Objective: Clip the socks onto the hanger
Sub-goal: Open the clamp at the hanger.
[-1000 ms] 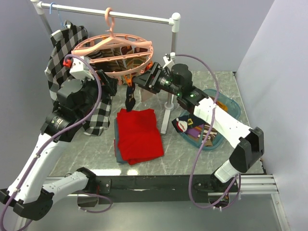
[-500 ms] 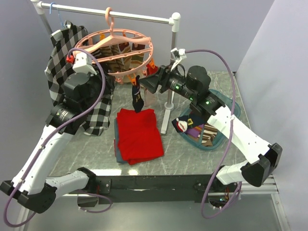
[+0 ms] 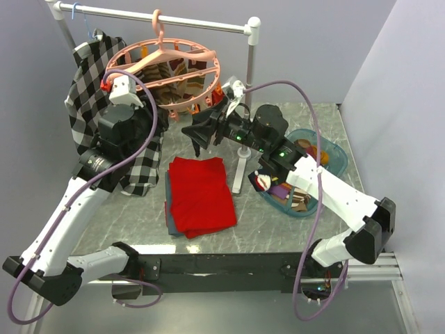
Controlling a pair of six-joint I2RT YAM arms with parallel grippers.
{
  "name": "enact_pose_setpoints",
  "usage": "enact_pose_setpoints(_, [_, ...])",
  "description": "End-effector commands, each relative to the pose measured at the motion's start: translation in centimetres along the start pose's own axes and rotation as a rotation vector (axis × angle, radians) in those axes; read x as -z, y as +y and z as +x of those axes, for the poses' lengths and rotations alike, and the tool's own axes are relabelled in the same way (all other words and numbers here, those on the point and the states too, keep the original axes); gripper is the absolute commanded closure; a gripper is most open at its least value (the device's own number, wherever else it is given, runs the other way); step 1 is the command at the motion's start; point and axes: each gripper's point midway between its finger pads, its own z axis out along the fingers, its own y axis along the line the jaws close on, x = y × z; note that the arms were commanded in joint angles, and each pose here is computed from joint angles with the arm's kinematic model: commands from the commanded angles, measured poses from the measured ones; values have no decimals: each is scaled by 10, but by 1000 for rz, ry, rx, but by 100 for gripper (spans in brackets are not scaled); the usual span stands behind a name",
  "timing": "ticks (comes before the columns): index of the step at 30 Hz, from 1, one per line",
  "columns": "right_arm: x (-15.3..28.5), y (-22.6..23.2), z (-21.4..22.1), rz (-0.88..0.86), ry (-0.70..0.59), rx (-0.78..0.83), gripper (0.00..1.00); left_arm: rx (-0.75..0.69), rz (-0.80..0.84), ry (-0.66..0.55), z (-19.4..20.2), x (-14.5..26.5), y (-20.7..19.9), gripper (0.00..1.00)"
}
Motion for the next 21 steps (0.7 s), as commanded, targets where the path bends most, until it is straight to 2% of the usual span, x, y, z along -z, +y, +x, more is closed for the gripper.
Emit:
enact_pose_setpoints(1, [-12,0,2,-32,-47,90,33,35,-2,-79,-16,-1,-1,51])
enact_pose_setpoints(10, [-36,-26,41,3,-22,109,33,23,5,-80,-21,-2,-4,51])
enact_pose_setpoints(21, [-51,-64,56,173,-67,136,24,14,12,-82,-28,-1,-8,51])
